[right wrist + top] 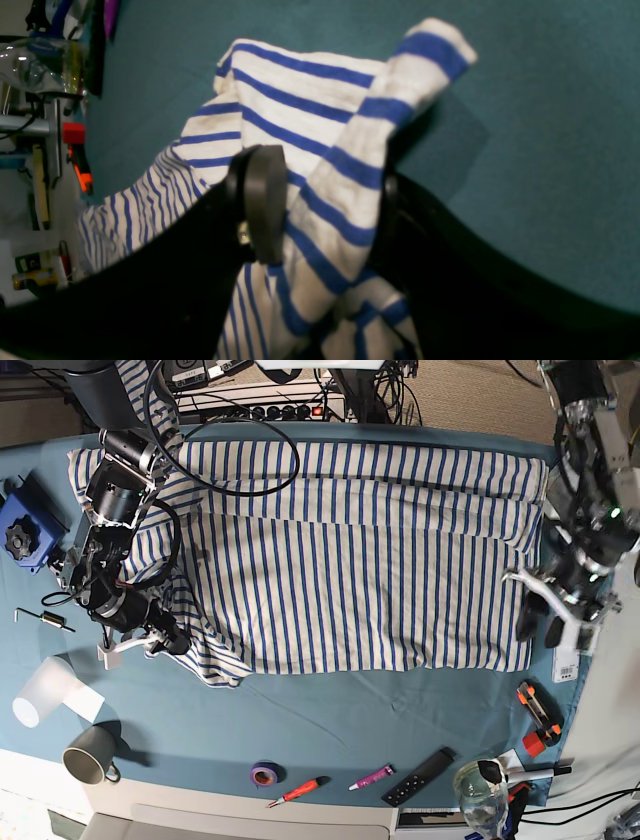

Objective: Fold the T-shirt properly
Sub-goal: 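Grasp the shirt's hem corners with both grippers, then lift the hem with both grippers and fold it toward the collar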

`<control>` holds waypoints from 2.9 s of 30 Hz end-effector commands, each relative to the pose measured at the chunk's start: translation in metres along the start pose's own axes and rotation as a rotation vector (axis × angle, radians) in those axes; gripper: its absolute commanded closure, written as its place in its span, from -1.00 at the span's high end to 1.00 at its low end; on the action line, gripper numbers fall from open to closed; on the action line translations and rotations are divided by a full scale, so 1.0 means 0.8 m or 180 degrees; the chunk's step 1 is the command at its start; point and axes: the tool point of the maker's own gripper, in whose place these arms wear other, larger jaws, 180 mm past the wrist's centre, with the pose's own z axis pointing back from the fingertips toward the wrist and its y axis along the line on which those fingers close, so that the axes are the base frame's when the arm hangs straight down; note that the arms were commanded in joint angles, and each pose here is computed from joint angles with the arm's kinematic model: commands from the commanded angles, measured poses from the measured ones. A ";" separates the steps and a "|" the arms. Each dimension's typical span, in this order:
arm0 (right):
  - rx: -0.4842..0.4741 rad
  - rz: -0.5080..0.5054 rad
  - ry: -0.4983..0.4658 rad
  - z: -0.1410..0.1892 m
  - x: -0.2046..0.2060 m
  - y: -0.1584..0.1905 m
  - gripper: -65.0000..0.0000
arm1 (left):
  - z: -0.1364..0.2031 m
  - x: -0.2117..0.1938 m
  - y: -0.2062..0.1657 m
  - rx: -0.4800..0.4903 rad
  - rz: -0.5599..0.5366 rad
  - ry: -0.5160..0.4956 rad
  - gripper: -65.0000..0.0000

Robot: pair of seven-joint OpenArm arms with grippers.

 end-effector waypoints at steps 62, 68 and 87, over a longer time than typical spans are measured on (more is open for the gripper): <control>0.0071 0.0751 -0.0190 0.037 0.087 0.060 -1.00 | -0.143 -0.028 0.078 0.0381 0.0177 0.1771 -1.00; -0.0019 0.1066 -0.0253 0.070 0.107 0.081 -1.00 | -0.133 -0.023 0.071 0.0280 0.0240 0.1858 -1.00; -0.0033 0.1256 -0.0181 0.101 0.095 0.080 -1.00 | -0.079 0.012 0.076 0.0127 0.0412 0.1472 -1.00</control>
